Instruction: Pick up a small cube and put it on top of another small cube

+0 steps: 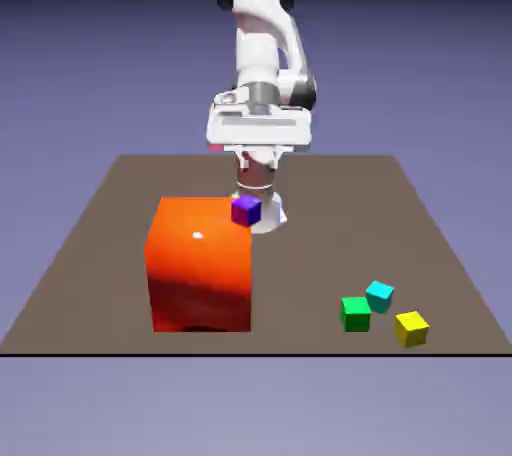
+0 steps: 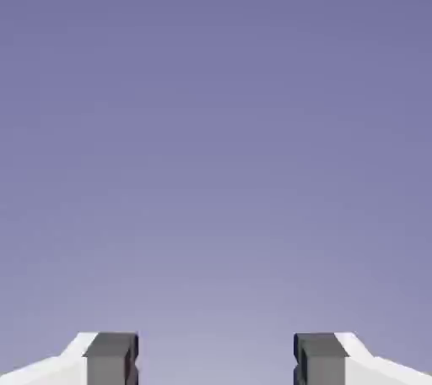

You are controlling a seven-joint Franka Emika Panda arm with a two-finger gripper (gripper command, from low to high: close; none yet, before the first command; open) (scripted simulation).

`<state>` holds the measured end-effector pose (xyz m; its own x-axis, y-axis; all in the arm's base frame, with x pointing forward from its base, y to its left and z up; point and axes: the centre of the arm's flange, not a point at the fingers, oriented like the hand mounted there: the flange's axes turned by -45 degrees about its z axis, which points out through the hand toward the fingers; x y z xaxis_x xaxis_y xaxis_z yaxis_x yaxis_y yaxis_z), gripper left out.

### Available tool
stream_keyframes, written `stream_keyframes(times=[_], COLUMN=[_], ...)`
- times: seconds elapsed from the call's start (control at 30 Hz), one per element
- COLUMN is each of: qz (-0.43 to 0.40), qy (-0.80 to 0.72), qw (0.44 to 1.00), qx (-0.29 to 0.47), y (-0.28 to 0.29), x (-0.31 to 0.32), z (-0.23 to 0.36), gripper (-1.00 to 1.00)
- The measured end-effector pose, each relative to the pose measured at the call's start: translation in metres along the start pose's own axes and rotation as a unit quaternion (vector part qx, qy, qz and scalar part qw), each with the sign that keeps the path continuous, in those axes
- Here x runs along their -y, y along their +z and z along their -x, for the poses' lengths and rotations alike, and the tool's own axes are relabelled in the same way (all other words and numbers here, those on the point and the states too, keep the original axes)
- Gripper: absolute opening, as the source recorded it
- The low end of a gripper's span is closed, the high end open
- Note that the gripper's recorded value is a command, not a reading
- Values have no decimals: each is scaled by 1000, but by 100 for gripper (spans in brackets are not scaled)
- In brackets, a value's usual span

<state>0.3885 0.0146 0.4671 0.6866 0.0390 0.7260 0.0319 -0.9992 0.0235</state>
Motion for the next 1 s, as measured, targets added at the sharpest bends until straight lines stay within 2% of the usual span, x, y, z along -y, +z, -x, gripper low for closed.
stream_keyframes(times=[0.5, 0.77, 1.0], qz=[16, 31, 53], qy=[69, 96, 116], qw=[994, 989, 985], qx=[-80, -104, -113], y=[-66, -72, -53], x=[142, 226, 292], z=[-32, -10, 29], gripper=[0, 0, 0])
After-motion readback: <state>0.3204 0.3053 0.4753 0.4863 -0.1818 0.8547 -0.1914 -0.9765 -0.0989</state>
